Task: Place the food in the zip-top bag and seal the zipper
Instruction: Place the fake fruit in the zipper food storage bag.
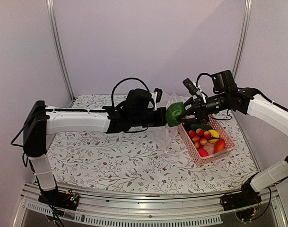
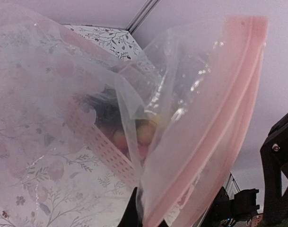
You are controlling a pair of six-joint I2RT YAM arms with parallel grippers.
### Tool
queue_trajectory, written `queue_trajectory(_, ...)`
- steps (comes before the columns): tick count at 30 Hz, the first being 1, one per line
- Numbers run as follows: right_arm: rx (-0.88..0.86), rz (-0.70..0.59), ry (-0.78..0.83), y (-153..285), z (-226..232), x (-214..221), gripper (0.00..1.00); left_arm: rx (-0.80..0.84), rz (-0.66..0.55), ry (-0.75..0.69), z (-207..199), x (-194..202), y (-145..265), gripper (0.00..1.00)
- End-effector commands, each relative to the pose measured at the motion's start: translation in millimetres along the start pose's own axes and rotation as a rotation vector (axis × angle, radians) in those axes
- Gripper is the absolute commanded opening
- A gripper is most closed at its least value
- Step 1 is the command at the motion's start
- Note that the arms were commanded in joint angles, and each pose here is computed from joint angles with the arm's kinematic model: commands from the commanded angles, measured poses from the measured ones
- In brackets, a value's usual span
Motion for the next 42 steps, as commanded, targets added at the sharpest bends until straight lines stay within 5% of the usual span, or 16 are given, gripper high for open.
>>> queue_trajectory(1,0.004,0.044,-0.035,-15.3,-17.8,18.8,0.38,0.074,-0.072,0.01,-17.5,-32.2,16.7,0.0)
queue_trajectory(16,0.181,0.052,-0.064,-25.5,-60.4,31.2,0.38,0.119,-0.053,0.035,-26.3,-30.1,20.6,0.0)
queue_trajectory(24,0.481,-0.001,-0.173,-16.3,-111.4,10.4,0.39,0.099,-0.018,0.048,-30.3,-24.4,15.0,0.0)
queue_trajectory(30,0.541,-0.008,-0.218,-14.5,-122.3,6.7,0.38,0.061,0.003,0.062,-27.6,-21.1,10.4,0.0)
queue_trajectory(38,0.364,0.087,-0.181,-35.4,-85.5,7.0,0.81,-0.06,0.031,0.092,-5.9,-12.1,14.3,0.0)
queue_trajectory(42,0.41,0.084,-0.143,-16.6,-73.5,-0.9,0.84,-0.116,0.017,0.094,7.9,-14.8,26.2,0.0)
Point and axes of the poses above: each gripper's point midway between its finger pads, its own y axis back along the fingers, its own z axis along the line the jaws close on, x = y × z, the point moved 2 cm from there along y, back along the fingers, and after that the axes turned 10 degrees about -y, right-handed, at the moved point
